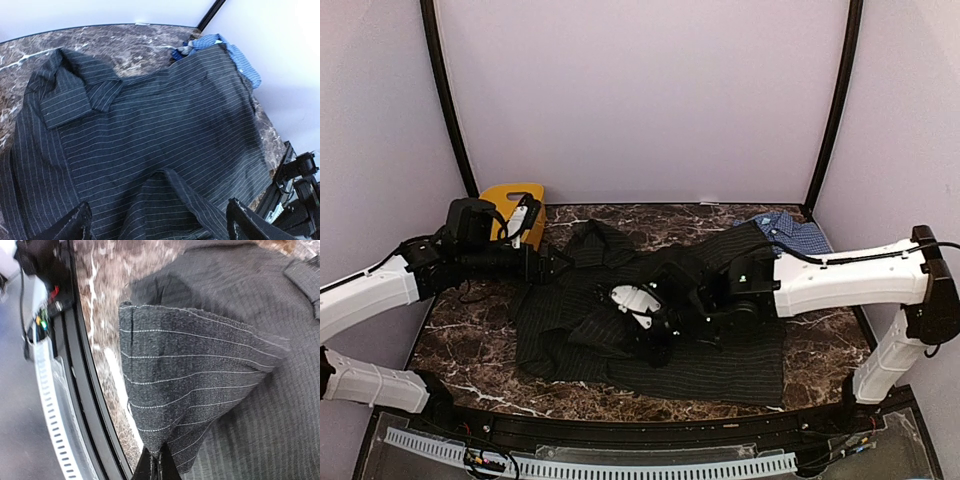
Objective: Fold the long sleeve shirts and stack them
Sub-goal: Pick up the sleeve from the corner of the board, then pass from the right arm to the left
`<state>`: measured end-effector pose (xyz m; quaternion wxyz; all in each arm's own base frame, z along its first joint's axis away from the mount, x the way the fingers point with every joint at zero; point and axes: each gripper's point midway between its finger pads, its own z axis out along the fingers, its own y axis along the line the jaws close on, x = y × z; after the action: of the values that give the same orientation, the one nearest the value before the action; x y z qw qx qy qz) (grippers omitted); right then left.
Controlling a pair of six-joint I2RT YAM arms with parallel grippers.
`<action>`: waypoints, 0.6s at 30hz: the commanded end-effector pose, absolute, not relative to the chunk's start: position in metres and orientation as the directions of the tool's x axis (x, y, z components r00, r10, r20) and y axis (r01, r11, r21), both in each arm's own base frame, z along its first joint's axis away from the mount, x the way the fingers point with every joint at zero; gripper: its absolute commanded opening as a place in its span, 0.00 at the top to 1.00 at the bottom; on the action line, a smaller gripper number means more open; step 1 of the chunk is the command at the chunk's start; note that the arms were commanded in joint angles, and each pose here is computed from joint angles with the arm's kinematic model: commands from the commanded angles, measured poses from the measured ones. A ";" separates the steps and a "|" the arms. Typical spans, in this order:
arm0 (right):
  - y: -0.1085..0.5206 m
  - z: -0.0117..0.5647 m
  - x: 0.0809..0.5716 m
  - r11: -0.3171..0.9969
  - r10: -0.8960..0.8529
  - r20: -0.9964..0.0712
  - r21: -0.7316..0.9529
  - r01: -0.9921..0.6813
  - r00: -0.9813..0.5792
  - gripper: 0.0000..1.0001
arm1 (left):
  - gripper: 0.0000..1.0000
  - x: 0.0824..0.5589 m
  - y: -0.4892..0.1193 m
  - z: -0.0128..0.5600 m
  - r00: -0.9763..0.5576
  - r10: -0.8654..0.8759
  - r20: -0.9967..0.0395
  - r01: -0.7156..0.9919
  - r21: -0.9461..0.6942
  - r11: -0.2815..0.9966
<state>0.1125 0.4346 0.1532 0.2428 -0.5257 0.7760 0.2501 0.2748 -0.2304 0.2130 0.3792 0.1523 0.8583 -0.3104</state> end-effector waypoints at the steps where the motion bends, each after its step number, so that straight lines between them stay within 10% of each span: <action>1: 0.437 0.188 0.115 0.226 -0.618 -0.701 0.276 -0.934 -0.357 1.00 | 0.06 0.260 -0.241 0.249 -0.576 0.005 -0.817 0.623 -0.435 0.650; 18: 0.444 0.272 0.215 0.323 -0.229 -0.656 0.646 -0.692 -0.719 1.00 | 0.06 0.247 -0.243 0.261 -0.524 -0.026 -0.851 0.680 -0.437 0.588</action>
<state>0.2082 0.4232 0.2463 0.2338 -0.3461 0.7943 0.4413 0.2453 -0.2466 0.2493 0.4147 0.2134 0.7889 -0.4001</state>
